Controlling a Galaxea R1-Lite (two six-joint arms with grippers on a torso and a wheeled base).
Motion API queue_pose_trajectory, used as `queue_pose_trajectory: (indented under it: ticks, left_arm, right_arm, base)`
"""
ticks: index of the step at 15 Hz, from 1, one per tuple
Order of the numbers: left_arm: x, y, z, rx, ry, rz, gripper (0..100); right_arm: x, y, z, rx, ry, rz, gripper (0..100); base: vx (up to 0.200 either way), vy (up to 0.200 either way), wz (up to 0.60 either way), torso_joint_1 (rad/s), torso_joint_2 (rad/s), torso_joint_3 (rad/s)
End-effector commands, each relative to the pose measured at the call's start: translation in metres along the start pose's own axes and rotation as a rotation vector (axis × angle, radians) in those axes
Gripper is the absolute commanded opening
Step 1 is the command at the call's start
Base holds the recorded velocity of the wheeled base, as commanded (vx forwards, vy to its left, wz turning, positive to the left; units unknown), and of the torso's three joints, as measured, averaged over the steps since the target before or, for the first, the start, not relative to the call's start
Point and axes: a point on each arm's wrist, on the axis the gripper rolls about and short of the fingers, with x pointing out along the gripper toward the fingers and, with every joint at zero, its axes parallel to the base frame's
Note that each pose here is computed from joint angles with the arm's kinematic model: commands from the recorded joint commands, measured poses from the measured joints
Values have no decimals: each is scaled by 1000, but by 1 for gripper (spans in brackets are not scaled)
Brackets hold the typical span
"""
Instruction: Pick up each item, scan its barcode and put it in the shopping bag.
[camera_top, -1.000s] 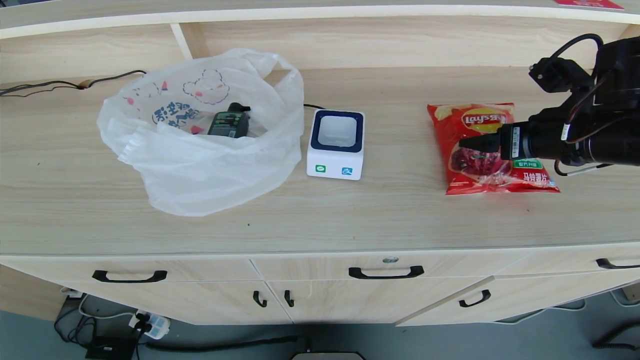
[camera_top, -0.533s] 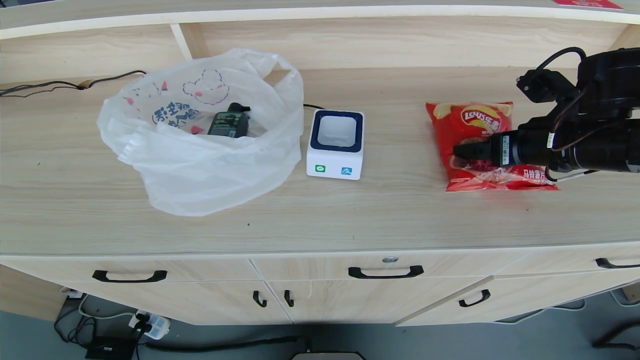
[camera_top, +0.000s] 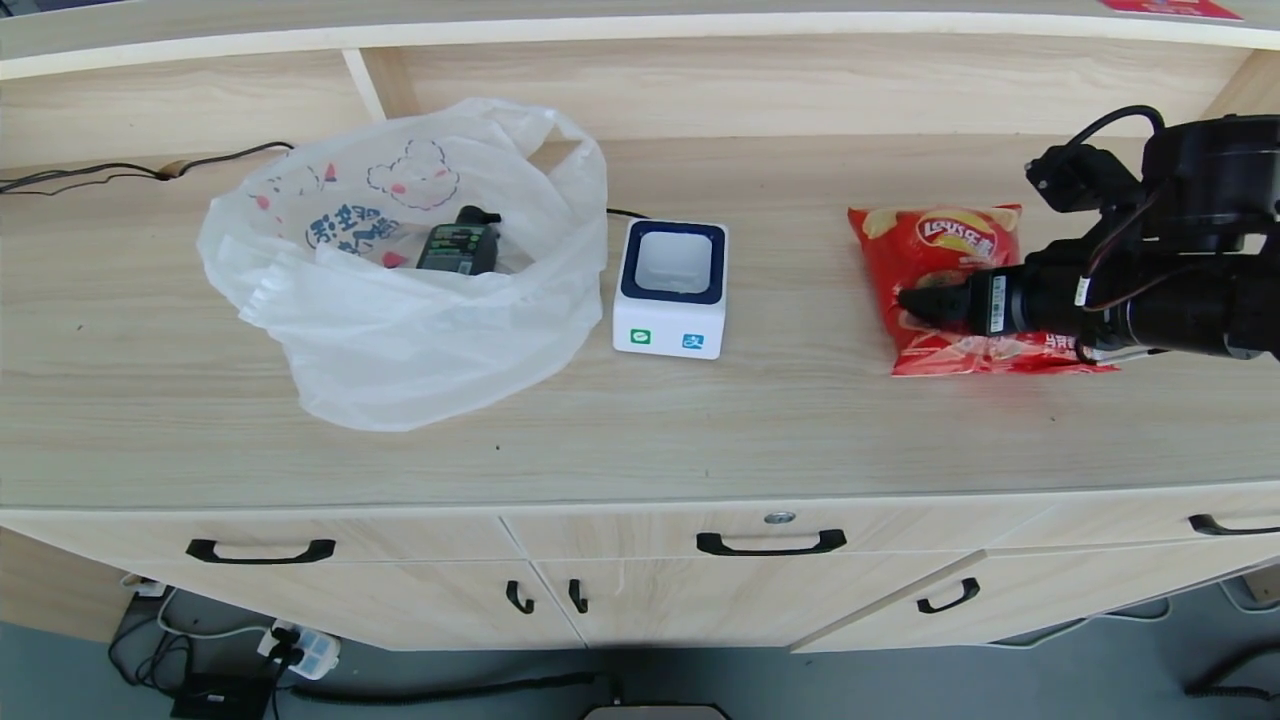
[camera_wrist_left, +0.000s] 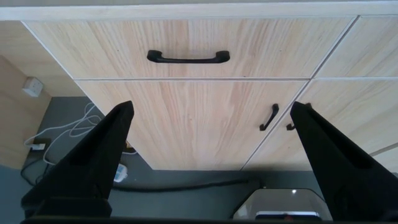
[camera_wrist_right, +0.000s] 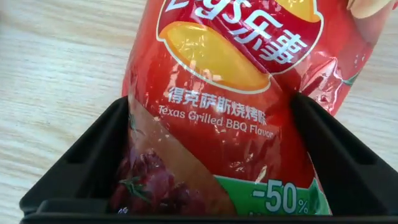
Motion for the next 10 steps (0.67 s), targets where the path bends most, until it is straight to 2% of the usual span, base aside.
queue_pose_trajectory:
  ticks: [1,2,4,6,10]
  left_arm:
    - [0,0,0,-1,-1,1,100]
    - [0,0,0,-1,-1,1,100]
    - [0,0,0,-1,-1,1,100]
    - [0,0,0,1,-1,1,100]
    - [0,0,0,1,-1,1,100]
  right_arm:
    - [7,0,-18,9,3,-23,0]
    - [6,1,-24,18,4,-32,0]
    - [4,6,-26,54,-63,-48,0]
    - [-12,14,-28,82,-86,-38,0]
    - [-20,15,-14,79,-141,-35,0]
  base:
    - [0,0,0,0,0,0]
    - [0,0,0,0,0,0]
    - [0,0,0,0,0,0]
    - [0,0,0,0,0,0]
    - [0,0,0,0,0,0]
